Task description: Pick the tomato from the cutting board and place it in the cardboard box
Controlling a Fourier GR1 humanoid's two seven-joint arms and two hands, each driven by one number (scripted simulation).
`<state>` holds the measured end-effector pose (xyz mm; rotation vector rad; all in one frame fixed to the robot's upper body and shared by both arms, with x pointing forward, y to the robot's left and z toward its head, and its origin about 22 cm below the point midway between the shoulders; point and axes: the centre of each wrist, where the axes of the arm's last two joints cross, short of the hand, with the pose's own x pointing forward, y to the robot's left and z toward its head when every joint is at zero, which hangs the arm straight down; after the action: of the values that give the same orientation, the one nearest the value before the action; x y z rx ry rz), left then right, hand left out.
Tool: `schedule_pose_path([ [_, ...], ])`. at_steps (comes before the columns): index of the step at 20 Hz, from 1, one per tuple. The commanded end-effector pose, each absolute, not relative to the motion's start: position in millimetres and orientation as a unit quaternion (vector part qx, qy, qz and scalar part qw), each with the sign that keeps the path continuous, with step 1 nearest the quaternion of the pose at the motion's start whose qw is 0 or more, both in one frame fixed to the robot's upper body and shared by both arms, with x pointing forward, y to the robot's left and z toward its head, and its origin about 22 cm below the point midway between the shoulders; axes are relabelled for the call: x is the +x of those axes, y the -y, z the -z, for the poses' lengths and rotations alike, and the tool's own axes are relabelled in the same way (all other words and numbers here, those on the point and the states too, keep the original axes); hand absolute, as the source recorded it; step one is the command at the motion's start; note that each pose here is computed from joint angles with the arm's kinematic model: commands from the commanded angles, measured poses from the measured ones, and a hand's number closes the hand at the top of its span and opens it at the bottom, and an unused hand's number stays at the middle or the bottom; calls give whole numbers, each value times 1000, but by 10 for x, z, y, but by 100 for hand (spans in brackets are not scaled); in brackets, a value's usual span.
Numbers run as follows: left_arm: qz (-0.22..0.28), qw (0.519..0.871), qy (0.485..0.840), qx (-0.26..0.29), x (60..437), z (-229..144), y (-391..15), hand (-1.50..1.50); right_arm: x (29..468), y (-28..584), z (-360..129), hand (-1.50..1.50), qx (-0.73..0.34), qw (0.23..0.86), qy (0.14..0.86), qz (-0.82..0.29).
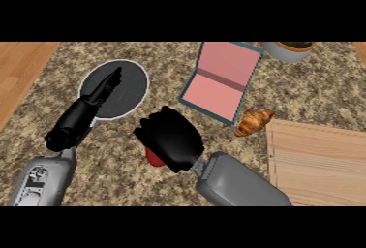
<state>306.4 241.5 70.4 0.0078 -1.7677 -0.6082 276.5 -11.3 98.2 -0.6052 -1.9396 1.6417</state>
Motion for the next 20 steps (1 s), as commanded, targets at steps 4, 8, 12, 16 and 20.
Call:
schedule_pose_path([
  [4, 258, 600, 757, 15, 3089, -634, -2389, 0, 2799, -151, -1604, 150, -254, 345, 774, -466],
  [8, 247, 606, 756, 17, 3030, -695, -2451, 0, 2970, -245, -1799, 150, -296, 407, 768, -397],
  [12, 244, 602, 760, 20, 3057, -693, -2356, 0, 3300, -295, -1971, 150, -320, 439, 759, -358],
  [16, 243, 602, 760, 30, 3032, -813, -2453, 0, 3617, -273, -2153, 150, -331, 460, 747, -348],
  [20, 239, 607, 758, 29, 2983, -670, -2583, 0, 4039, 23, -2020, 150, -379, 447, 712, -388],
])
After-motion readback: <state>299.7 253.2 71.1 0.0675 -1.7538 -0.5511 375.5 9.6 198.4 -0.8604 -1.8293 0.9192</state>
